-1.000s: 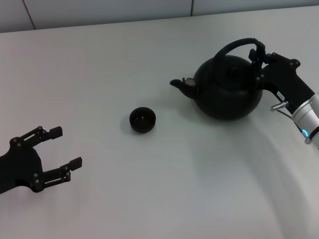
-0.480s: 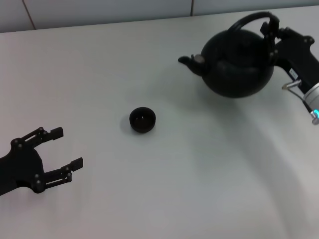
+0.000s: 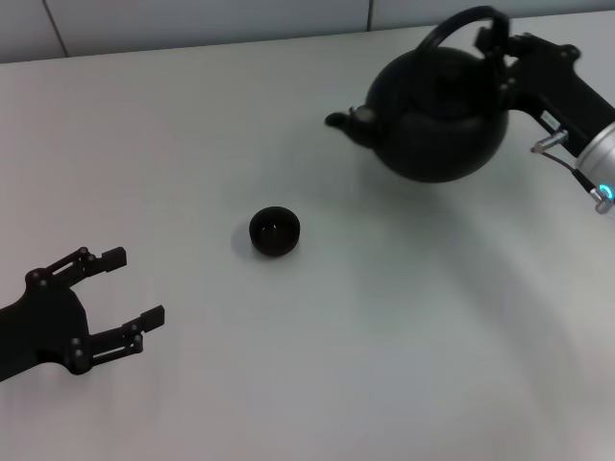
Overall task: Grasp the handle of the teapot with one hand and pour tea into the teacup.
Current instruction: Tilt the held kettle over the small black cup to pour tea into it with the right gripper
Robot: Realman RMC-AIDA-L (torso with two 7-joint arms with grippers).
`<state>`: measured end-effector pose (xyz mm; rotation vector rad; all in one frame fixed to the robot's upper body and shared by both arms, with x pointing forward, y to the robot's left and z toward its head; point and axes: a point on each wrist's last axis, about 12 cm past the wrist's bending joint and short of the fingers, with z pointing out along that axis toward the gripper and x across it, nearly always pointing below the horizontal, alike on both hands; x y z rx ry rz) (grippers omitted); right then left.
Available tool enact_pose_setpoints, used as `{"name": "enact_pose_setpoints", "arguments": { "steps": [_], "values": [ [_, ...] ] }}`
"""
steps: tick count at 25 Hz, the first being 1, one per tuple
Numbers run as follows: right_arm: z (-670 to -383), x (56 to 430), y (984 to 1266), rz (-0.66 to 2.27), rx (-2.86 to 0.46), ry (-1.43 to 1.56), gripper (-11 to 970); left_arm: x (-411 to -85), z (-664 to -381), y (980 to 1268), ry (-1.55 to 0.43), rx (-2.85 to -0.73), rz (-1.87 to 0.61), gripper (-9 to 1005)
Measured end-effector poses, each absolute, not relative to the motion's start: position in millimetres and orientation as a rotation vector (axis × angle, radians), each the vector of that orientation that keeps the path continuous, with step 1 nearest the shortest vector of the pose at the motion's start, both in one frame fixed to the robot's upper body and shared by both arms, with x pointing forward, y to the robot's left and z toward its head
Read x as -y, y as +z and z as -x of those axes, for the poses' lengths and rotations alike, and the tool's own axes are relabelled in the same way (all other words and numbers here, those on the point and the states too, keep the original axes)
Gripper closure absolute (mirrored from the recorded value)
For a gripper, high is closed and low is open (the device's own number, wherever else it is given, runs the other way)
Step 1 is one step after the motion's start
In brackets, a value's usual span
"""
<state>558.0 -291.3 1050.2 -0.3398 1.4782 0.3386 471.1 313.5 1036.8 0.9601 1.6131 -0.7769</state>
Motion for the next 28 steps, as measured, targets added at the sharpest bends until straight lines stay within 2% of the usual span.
{"name": "enact_pose_setpoints", "arguments": {
  "steps": [2, 7, 18, 28],
  "values": [
    [-574.2, 288.2, 1065.4, 0.492, -1.498, 0.415, 877, -313.2, -471.2, 1036.7, -0.778, -1.613, -0.960, 135],
    [-595.2, 284.3, 1083.9, 0.588, -1.511, 0.468, 877, -312.9, -471.0, 1036.6, -0.778, -1.612, -0.960, 135],
    [-613.4, 255.7, 1089.7, 0.704, -1.525, 0.463, 877, -311.0, -470.0, 1036.8, -0.779, -1.598, -0.950, 135],
    [-616.1, 252.5, 1094.6, 0.800, -1.485, 0.400, 877, -311.3, -469.5, 1037.1, -0.783, -1.597, -0.947, 135]
  ]
}}
